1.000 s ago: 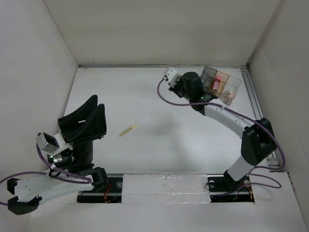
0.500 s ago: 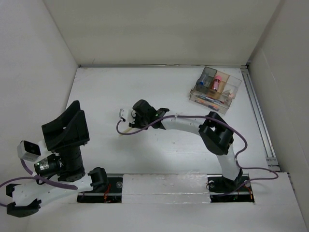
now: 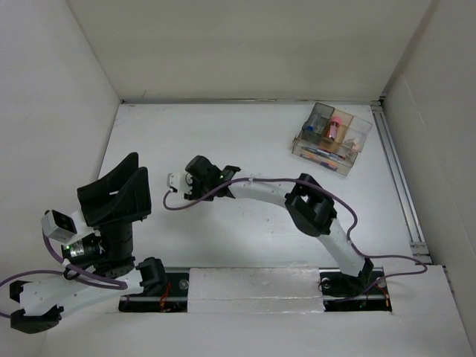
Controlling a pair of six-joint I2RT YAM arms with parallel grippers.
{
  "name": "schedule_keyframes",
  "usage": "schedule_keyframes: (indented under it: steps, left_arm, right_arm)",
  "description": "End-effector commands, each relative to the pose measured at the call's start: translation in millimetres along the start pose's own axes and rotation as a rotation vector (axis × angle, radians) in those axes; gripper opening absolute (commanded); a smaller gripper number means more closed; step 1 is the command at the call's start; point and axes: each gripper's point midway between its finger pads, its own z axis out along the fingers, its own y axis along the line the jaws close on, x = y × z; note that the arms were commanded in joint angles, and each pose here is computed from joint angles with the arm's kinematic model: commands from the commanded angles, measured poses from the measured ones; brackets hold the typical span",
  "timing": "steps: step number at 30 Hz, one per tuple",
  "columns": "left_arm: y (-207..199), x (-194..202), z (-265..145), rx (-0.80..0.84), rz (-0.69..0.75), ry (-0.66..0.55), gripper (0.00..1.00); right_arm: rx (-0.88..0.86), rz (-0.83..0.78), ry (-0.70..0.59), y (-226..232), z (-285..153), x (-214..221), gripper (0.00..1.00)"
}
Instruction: Organize the desk
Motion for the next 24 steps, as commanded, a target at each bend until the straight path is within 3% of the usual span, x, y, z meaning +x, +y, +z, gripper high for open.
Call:
schedule_keyframes:
  steps: [1, 8, 11, 12, 15, 20, 21, 24]
  left_arm:
    - [-2, -21, 9, 0.002, -0.007, -0.058, 0.42]
    - [-2, -24, 8, 0.006, -0.006, -0.066, 0.42]
    - [-2, -24, 7, 0.01, -0.005, -0.068, 0.42]
    - [-1, -23, 7, 0.006, -0.005, -0.066, 0.42]
    - [-3, -22, 7, 0.015, -0.006, -0.066, 0.42]
    - [-2, -18, 8, 0.007, -0.002, -0.057, 0.42]
    - [-3, -18, 8, 0.01, 0.001, -0.056, 0.42]
    - [-2, -15, 10, 0.0, 0.003, -0.049, 0.42]
  right_arm:
    - [-0.05, -0.045, 0.002, 16, 2, -17, 0.38]
    - [-0.081, -0.068, 0.028, 31, 18, -16, 0.36]
    - [-0.082, -0.067, 0.04, 33, 22, -10, 0.26]
    - [-0.079, -0.065, 0.052, 34, 23, -6, 0.16]
    - [-0.063, -0.064, 0.046, 33, 23, -5, 0.02]
    - [0.067, -0.06, 0.041, 11, -5, -4, 0.0]
    - [0.164, -0.017, 0.007, -23, -48, -6, 0.0]
    - [0.217, 0.057, 0.05, -45, -66, 37, 0.0]
